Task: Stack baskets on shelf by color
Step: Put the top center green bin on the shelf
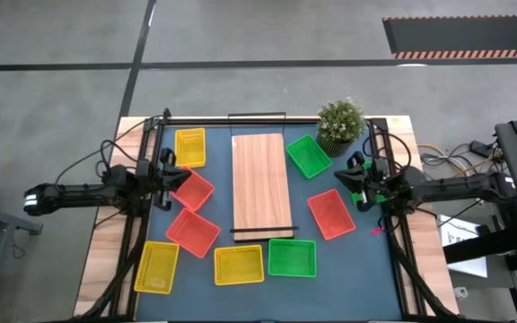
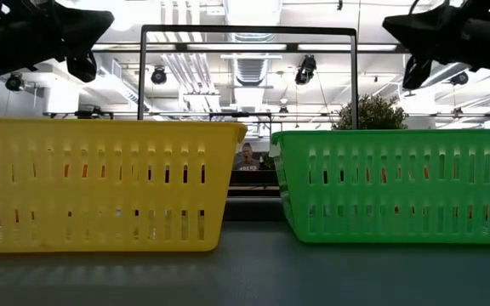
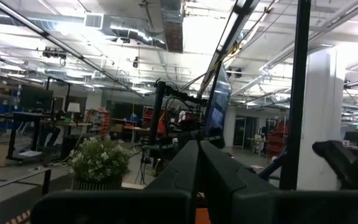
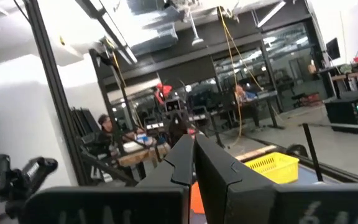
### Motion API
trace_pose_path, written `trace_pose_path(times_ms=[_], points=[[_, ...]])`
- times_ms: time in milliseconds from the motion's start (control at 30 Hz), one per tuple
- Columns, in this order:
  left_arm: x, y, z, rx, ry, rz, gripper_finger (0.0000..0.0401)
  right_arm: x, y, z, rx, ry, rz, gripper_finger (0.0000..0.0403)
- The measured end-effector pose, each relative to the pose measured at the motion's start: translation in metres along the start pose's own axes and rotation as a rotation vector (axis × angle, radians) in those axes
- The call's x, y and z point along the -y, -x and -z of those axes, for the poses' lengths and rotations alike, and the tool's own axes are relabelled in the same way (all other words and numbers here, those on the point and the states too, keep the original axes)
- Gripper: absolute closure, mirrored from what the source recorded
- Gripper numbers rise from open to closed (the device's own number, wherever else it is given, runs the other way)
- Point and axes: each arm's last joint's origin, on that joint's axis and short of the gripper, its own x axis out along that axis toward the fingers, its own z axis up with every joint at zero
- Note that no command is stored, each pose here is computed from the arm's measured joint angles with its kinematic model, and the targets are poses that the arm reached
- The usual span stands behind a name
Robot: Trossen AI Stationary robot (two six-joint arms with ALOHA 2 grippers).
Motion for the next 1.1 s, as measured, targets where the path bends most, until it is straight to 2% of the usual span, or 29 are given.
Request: trace_pose_path(times_ms=[100,300,500,667,867,1000,1100], points=[[0.000,0.000,0.001,-0.004,-0.057,-0.001,0.0401,-0.002,-0.007,0.001,-0.037,0.046,-0.005,0.0394],[0.000,0.000,0.000,0.000,-0.059,-0.001,0.0401,-0.010,-0.034,-0.011,-0.052,0.165,0.028,0.0394],[0.001,0.000,-0.005,0.053,-0.069,0.003,0.0401,-0.022,-0.065,-0.019,-0.072,0.269,-0.008,0.0394],[0.001,0.000,-0.005,0.057,-0.122,0.002,0.0401,-0.036,-0.092,-0.012,-0.138,0.347,-0.063,0.0394],[0.000,-0.001,-0.003,0.036,-0.081,0.002,0.0401,-0.054,-0.125,-0.006,-0.167,0.390,-0.049,0.0394],[0.000,-0.002,-0.001,0.015,-0.006,0.000,0.0401,-0.060,-0.141,0.002,-0.242,0.427,-0.035,0.0394],[0.000,-0.002,0.000,0.009,0.019,0.000,0.0401,-0.062,-0.151,0.004,-0.324,0.410,-0.002,0.0394]])
